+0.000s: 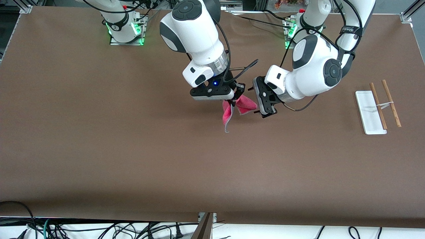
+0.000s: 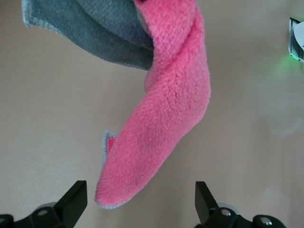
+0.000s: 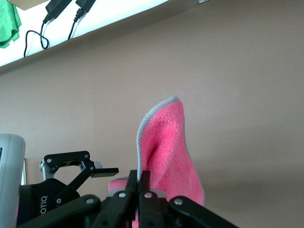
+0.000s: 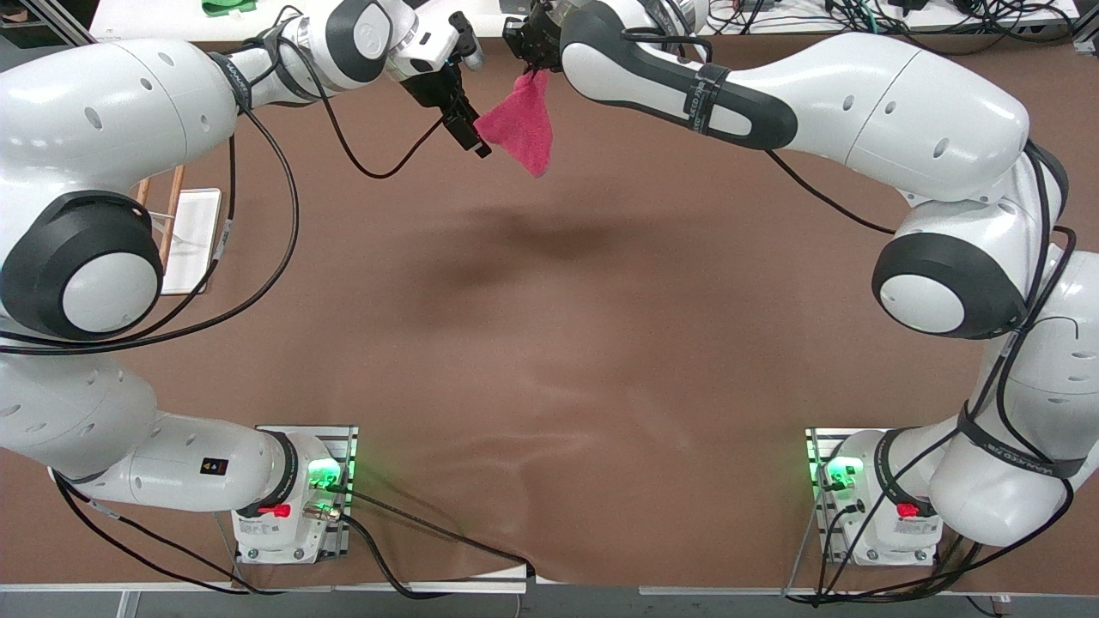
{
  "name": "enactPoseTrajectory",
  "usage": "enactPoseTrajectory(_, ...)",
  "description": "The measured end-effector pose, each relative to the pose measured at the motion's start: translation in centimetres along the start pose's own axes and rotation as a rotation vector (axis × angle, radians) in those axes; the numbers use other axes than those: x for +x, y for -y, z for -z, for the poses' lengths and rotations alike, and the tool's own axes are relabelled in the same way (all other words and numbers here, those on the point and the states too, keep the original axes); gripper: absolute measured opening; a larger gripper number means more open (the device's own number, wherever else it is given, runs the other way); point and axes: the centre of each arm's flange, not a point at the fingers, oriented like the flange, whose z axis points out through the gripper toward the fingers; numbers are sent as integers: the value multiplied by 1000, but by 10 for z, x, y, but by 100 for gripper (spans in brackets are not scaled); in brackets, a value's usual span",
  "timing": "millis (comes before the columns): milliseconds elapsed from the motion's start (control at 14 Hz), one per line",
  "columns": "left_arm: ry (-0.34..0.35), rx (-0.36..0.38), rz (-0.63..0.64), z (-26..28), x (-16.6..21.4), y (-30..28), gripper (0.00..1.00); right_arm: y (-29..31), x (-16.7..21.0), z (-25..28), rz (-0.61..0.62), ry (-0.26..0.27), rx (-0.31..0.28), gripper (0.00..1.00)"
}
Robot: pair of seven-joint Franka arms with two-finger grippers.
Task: Pass towel and hang on rack
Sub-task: 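Close the left gripper on the hanging towel beside the right gripper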
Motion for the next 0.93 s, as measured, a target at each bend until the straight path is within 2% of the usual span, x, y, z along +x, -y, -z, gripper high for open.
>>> enactPoseTrajectory(214,-17,26,-8,2,2,3,100,0,0,0,0,0,0,3)
enactPoseTrajectory(357,-24,35,-13,0,4,3,96,0,0,0,0,-1,0,3)
enactPoseTrajectory(714,-28,38,-22,-4,4,5,41,0,1,0,-1,-1,1,3)
enactPoseTrajectory(929,-29,41,-24,-3,3,6,15,-1,1,0,-1,-3,1,3)
